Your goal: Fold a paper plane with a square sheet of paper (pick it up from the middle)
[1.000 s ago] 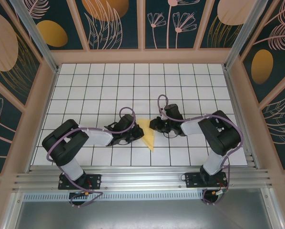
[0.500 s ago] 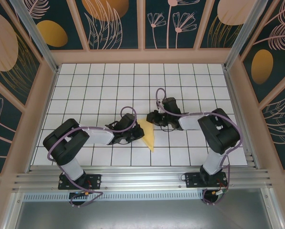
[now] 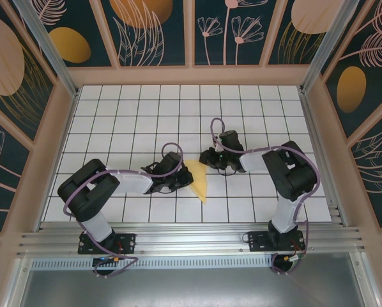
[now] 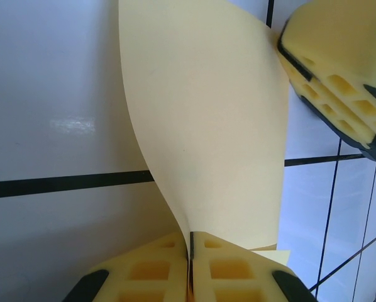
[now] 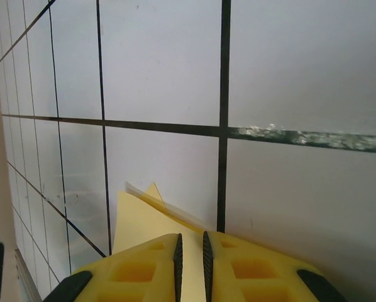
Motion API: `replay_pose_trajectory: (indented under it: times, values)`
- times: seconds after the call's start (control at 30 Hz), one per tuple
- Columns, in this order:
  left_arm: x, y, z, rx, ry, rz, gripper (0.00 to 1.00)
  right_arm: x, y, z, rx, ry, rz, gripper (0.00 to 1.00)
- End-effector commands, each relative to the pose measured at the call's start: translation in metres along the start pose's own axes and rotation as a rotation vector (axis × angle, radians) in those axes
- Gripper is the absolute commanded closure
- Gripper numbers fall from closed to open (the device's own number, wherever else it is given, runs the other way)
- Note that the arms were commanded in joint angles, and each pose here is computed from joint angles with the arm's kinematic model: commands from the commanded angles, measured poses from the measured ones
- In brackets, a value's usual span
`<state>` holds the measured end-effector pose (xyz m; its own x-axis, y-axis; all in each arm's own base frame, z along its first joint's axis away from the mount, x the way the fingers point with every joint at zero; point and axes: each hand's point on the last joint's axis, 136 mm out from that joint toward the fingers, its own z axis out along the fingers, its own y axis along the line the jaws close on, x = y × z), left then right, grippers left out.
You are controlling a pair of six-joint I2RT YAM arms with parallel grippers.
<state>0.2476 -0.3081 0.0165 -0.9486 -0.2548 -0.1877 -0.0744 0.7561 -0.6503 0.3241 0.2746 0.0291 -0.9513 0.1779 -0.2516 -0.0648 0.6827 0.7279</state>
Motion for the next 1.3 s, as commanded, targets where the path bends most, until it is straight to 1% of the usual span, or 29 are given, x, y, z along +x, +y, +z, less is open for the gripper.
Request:
replay_pose_trajectory:
  times: [0.0,0.13,0.27,0.4,0.47,0.6,0.67,0.77,0.83,0.97,1.17,1.27]
  values:
    - [-0.003,-0.003,-0.002,-0.005,-0.001,-0.010,0.90,-0.020,0.019,-0.030,0.015,-0.093,-0.082,0.79]
    - [-0.006,-0.007,-0.007,0.003,-0.016,-0.024,0.89,-0.013,0.024,-0.065,0.018,-0.192,-0.144,0.76]
    - [-0.007,-0.009,-0.011,0.002,-0.021,-0.032,0.89,0.020,0.018,-0.090,-0.003,-0.251,-0.242,0.71]
    - [-0.008,-0.015,-0.014,0.016,-0.023,-0.033,0.88,0.064,0.034,-0.097,-0.032,-0.285,-0.447,0.65]
    - [-0.010,-0.018,-0.015,0.015,-0.026,-0.035,0.87,0.081,0.034,-0.099,-0.019,-0.326,-0.531,0.60]
    - [-0.011,-0.019,-0.014,0.010,-0.022,-0.032,0.87,0.106,0.028,-0.096,0.052,-0.338,-0.675,0.58]
    - [-0.010,-0.019,-0.014,0.010,-0.019,-0.033,0.87,0.118,0.033,-0.090,0.070,-0.331,-0.764,0.57]
    - [-0.011,-0.021,-0.014,0.011,-0.019,-0.030,0.87,0.125,0.041,-0.082,0.141,-0.347,-0.871,0.58]
    - [-0.011,-0.021,-0.014,0.011,-0.021,-0.031,0.87,0.129,0.045,-0.073,0.170,-0.333,-0.927,0.57]
    - [-0.011,-0.020,-0.012,0.007,-0.016,-0.030,0.86,0.130,0.043,-0.057,0.272,-0.313,-1.005,0.57]
    - [-0.010,-0.020,-0.012,0.010,-0.015,-0.035,0.86,0.137,0.044,-0.040,0.310,-0.302,-1.076,0.57]
    - [-0.011,-0.020,-0.012,0.010,-0.016,-0.036,0.86,0.136,0.037,-0.033,0.365,-0.300,-1.101,0.58]
